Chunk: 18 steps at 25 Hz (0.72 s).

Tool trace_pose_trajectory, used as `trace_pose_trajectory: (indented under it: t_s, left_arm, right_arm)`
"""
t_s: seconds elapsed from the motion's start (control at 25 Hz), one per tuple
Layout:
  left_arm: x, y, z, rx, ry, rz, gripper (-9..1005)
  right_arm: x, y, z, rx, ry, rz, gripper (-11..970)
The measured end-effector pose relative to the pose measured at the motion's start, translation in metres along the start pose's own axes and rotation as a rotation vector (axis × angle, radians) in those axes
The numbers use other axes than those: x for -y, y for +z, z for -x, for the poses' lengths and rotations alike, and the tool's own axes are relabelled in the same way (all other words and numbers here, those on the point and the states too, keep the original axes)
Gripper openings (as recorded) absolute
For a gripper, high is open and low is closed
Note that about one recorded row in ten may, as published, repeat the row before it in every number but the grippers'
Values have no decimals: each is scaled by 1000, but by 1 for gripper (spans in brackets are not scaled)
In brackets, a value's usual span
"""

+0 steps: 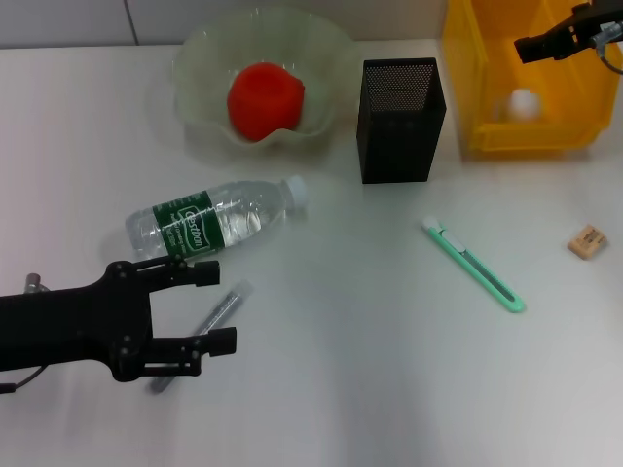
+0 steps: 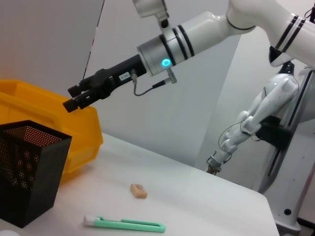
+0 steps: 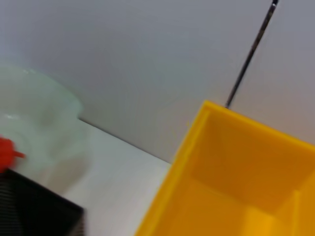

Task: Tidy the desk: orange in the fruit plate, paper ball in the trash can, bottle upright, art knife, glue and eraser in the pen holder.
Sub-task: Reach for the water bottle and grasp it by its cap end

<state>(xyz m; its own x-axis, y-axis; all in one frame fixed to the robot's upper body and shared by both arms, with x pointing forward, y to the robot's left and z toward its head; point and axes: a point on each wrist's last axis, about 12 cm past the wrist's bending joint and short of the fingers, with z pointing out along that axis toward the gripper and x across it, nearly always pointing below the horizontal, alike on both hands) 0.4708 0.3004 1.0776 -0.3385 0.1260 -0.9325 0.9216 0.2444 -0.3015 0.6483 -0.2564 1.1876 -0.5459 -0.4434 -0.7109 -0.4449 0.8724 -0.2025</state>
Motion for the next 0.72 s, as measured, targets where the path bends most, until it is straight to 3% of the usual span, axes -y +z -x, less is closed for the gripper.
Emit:
trace_pose_trajectory:
  t_s: [0.24,0.28,0.44,0.48,0.6,0.64,0.68,0.72]
  left_arm:
    - [-12,-10,18,-18,17,61,859]
    - [-14,-11,23,-27,19,74,859]
    - [-25,-9,42,-102,29,105,859]
    - [-30,-4,50,-148,29,118,859]
    - [-36,2,59,-195,30,134,859]
    - [-50,26,81,-311,33,173,859]
    - [-53,35,89,-341,40,185,859]
    - [-53,35,89,-341,40,185,859]
  right_arm:
    - [-3,-36,-21,131,-9,234,836]
    - [-1,-51,-35,174,-25,317,836]
    - [0,-67,-59,235,-53,422,834]
    - [-1,-76,-79,271,-80,480,834]
    - [-2,-82,-99,288,-100,528,834]
    - [-3,-86,-109,293,-109,551,834]
    - [-4,-92,-127,297,-122,595,834]
    - [-4,-92,-127,297,-122,595,834]
